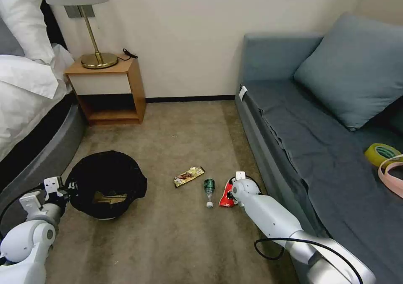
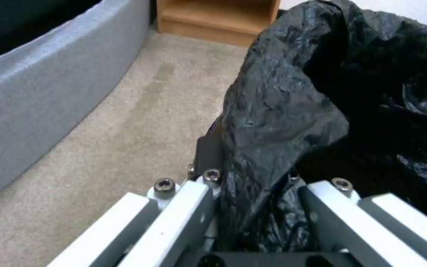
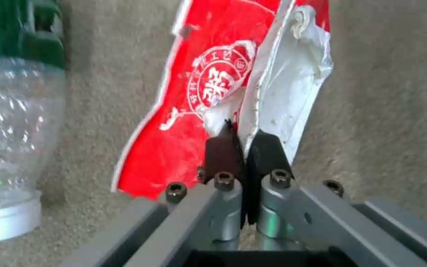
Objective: Pick up the trash bin, then pick up the garbage on the floor and place it into the trash bin.
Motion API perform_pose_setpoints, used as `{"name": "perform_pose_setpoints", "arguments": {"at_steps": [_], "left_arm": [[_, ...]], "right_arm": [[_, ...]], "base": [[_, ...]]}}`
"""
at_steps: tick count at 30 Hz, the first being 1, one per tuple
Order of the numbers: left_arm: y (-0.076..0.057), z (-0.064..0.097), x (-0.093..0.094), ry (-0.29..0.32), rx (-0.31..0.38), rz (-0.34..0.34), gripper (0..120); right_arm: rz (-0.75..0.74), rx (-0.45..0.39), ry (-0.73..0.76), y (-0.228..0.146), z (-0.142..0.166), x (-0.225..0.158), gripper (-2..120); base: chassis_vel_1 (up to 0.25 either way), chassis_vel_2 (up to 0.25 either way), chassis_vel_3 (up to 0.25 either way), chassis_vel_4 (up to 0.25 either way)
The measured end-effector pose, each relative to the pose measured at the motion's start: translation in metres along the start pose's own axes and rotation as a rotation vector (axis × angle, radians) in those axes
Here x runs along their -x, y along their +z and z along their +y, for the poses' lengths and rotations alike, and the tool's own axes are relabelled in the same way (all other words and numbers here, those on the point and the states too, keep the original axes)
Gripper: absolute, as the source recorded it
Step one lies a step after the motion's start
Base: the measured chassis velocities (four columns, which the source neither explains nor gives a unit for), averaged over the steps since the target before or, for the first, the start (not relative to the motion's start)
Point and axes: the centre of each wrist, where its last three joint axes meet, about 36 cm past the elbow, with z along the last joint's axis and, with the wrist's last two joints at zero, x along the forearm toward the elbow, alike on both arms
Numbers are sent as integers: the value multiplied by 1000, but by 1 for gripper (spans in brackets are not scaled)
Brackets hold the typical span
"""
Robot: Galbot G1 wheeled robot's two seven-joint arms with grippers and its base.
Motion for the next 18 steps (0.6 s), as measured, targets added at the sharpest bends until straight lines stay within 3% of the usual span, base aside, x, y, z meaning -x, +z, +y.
{"name": "perform_pose_setpoints", "arguments": {"at_steps": [8, 12, 13, 18], "left_arm": [[-1, -3, -2, 7, -1, -3, 4], [-1, -5, -4, 13, -1, -2, 4], [-1, -5, -4, 13, -1, -2, 4], [-1, -11, -5, 33, 5, 1, 4]], "right_arm": [[-120, -11, -5, -23, -32, -44, 0], [-260, -75, 24, -35, -77, -99, 0], [-260, -75, 24, -35, -77, -99, 0], [-464, -183, -64, -35, -76, -178, 0]], "base": [[0, 0, 0, 0], [0, 0, 0, 0], [0, 0, 0, 0], [0, 0, 0, 0]]}}
